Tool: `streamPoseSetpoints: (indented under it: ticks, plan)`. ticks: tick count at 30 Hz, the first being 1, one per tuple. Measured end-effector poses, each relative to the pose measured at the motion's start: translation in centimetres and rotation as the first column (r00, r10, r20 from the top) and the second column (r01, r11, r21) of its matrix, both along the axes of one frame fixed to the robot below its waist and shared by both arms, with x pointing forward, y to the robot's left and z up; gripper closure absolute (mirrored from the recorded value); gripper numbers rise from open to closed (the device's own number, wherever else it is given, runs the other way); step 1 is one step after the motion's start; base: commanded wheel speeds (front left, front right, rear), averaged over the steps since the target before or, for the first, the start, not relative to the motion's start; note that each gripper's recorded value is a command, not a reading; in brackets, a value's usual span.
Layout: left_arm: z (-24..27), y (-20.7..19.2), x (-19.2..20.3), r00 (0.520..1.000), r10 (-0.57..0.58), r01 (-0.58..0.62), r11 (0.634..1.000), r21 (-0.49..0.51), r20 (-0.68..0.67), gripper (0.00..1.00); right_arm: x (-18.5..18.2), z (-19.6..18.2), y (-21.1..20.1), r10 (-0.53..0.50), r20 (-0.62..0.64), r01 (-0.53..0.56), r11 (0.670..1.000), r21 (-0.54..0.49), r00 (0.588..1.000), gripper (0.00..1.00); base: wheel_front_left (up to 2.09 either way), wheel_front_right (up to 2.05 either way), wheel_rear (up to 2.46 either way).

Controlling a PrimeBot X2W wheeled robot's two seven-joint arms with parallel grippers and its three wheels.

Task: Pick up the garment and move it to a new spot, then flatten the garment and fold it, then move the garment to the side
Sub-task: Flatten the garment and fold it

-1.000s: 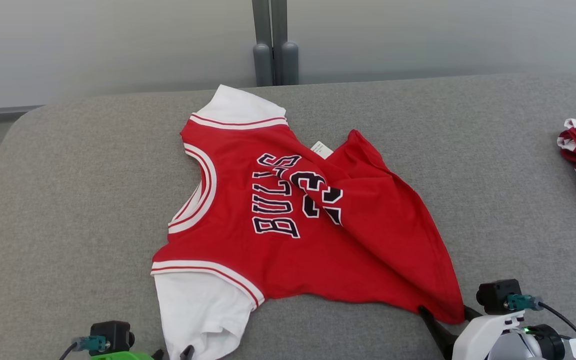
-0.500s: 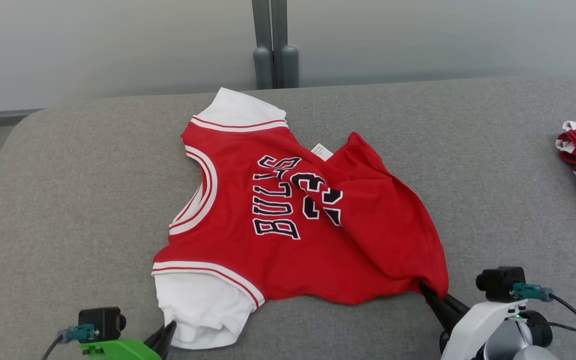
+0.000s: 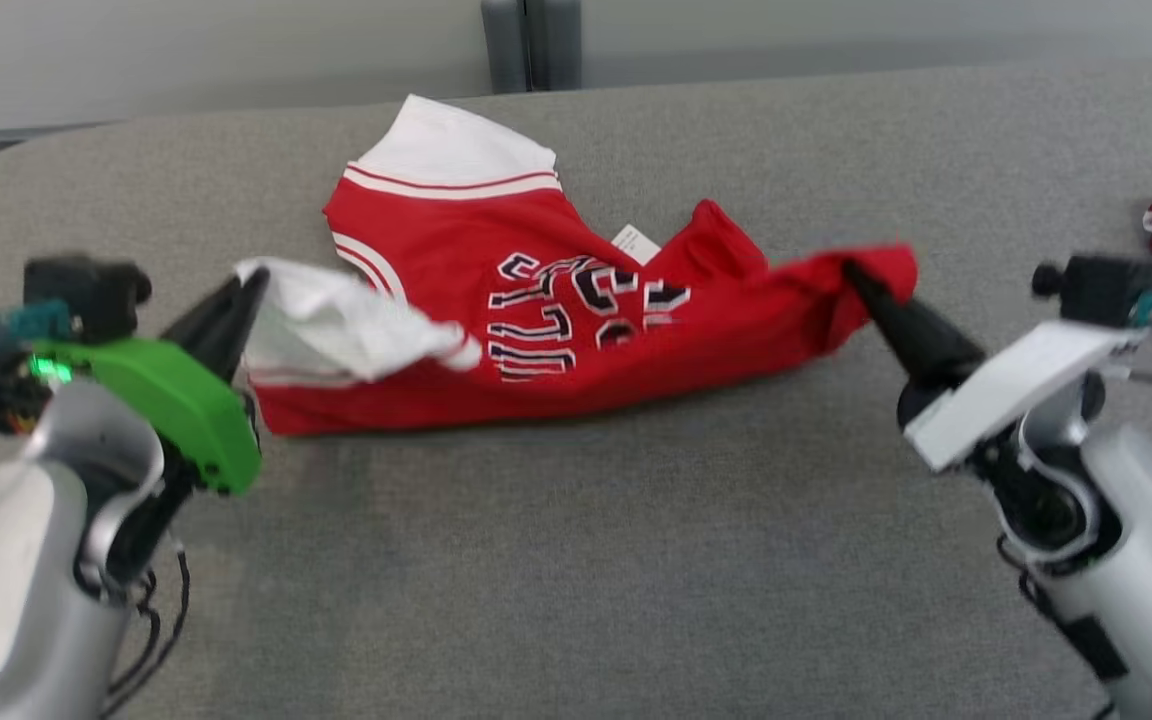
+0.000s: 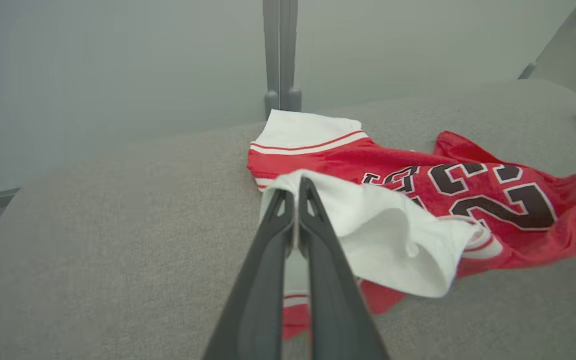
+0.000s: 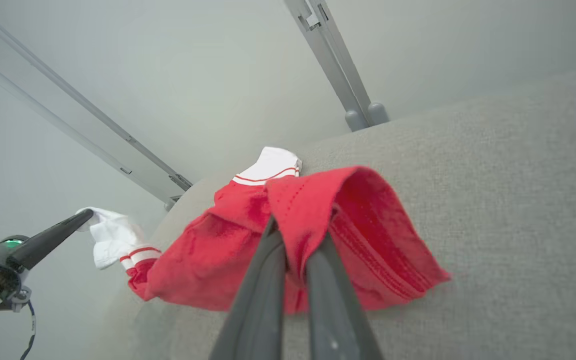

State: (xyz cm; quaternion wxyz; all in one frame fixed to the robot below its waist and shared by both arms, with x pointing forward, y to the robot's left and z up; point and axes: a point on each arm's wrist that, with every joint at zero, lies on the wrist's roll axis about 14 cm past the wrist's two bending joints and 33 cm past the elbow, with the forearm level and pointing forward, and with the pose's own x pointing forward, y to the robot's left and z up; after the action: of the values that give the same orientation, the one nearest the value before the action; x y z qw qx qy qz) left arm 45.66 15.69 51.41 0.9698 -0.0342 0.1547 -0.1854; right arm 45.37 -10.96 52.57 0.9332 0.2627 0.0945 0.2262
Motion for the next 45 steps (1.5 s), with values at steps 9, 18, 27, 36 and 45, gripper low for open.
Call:
streamPoseSetpoints:
  ticks: [9, 18, 27, 36, 45]
  plan:
    - [6.0, -1.1, 12.7, 0.986, -0.088, 0.068, 0.988, 0.140, 0.142, 1.00, 11.8, 7.1, 0.3, 0.041, 0.164, -0.040, 0.999, -0.014, 0.986, 1.00, 0.00, 0.00, 0.00]
    - [13.3, 0.3, 23.4, 0.942, -0.029, -0.032, 0.984, 0.176, 0.334, 1.00, 20.9, 13.0, 0.2, -0.026, 0.345, 0.018, 1.000, 0.025, 0.938, 1.00, 0.00, 0.00, 0.00]
    - [18.2, -0.9, 27.4, 0.868, 0.008, -0.056, 0.995, 0.083, 0.497, 1.00, 24.7, 15.7, -1.1, -0.105, 0.451, 0.091, 0.994, 0.054, 0.886, 1.00, 0.00, 0.00, 0.00]
    - [15.4, -0.4, 25.1, 0.920, 0.010, -0.041, 0.997, 0.071, 0.392, 1.00, 22.2, 11.3, -0.3, -0.040, 0.306, 0.046, 0.999, -0.012, 0.951, 1.00, 0.00, 0.00, 0.00]
    - [4.0, 1.8, 16.0, 0.994, -0.026, 0.039, 0.992, 0.118, -0.108, 1.00, 12.9, 0.9, 1.3, 0.113, -0.083, -0.119, 0.991, -0.067, 0.990, 1.00, 0.00, 0.00, 0.00]
